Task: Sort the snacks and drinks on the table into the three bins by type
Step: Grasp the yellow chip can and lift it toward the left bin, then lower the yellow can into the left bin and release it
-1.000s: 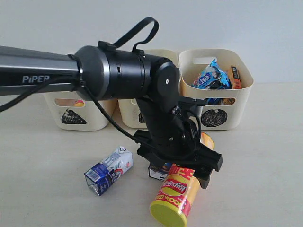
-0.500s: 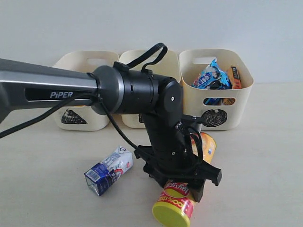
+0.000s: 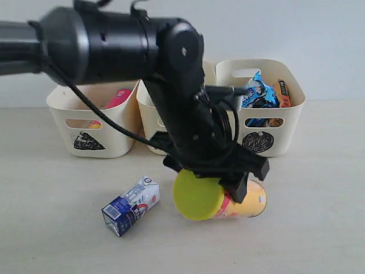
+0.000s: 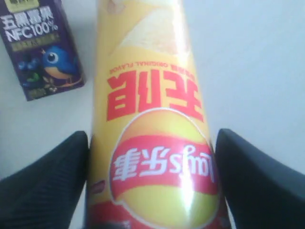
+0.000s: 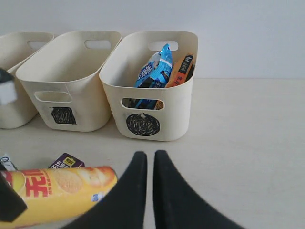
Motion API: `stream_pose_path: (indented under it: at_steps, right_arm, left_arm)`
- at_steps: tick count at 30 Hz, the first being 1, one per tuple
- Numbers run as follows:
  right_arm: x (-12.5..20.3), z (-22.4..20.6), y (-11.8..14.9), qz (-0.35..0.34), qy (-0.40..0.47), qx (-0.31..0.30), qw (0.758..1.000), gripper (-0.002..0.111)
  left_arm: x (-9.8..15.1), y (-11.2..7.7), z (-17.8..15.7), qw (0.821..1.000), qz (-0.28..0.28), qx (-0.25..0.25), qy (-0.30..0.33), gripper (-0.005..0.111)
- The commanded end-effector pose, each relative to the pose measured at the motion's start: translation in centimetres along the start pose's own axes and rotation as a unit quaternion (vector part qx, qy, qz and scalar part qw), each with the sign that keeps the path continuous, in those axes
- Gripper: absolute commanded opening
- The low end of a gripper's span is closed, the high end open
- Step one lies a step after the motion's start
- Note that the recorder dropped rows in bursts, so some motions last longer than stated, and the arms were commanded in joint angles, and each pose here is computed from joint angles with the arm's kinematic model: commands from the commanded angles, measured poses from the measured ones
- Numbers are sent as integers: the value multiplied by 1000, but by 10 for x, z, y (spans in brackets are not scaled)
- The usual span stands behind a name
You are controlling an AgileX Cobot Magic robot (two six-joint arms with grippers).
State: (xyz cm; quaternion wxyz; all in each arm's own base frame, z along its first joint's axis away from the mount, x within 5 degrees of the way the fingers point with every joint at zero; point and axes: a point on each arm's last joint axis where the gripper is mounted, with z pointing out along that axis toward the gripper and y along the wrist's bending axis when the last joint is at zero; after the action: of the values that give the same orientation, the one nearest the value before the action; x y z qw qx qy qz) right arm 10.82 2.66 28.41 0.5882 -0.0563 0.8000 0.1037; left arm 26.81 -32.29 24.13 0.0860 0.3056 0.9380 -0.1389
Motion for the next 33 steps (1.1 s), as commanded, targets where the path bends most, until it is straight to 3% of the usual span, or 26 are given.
stream_pose_path:
  at_steps: [1,6,14,21,33]
  right_arm:
    - [-1,-1,0,-2,-6,0,1000,1]
    - [-1,-1,0,-2,-6,0,1000,1]
    - [0,-1,0,-2,-5,0,1000,1]
    - [0,-1,0,-2,-5,0,1000,1]
    - [0,-1,0,-1,-5,0,1000,1]
  left_arm:
    - [6,-6,-62,997,24,-2,-68,5]
    - [13,-8,-99,993,34,-3,-111,5]
    - [16,8,-128,982,39,-90,-161,5]
    - [18,59,-181,944,-29,-205,-258,5]
    - [14,154,-213,895,-124,-270,-332,4]
